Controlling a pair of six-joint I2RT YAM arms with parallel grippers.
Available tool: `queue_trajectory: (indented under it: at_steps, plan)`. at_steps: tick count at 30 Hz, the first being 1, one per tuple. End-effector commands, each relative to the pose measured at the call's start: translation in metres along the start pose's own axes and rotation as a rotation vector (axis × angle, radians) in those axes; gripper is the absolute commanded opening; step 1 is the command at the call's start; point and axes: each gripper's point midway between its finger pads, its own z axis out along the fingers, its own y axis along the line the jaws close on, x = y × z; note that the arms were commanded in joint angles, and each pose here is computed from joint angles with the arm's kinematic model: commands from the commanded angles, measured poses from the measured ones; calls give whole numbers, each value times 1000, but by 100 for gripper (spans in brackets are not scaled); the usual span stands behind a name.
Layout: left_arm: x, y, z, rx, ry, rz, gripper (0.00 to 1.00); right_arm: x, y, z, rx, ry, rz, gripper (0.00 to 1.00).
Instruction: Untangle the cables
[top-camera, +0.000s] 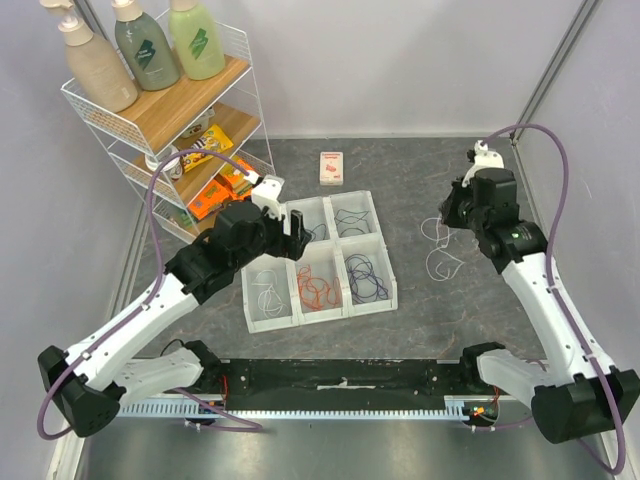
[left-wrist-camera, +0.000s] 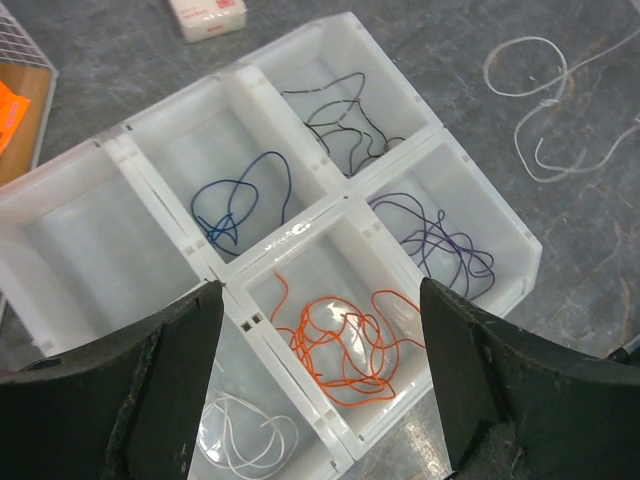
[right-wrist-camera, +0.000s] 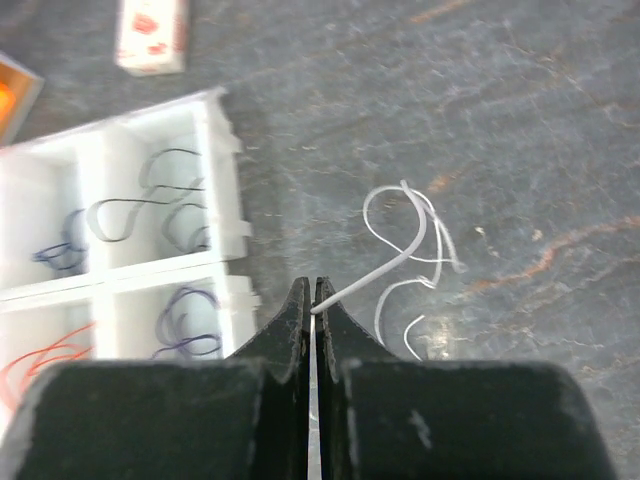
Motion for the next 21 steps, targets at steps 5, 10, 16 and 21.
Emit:
queue_trajectory:
  at_steps: [5, 10, 16, 21]
  plan:
    - [-31, 4, -20, 10, -173, 38, 87, -71, 74, -74, -348, -103, 57, 0]
    - [-39, -3, -31, 61, -245, 32, 88, -131, 124, -132, -594, -206, 92, 0]
    - [-55, 6, -52, 25, -366, 18, 88, -201, 178, -217, -896, -354, 107, 0]
    - [-69, 30, -81, -77, -504, -12, 88, -232, 219, -270, -1183, -413, 158, 0]
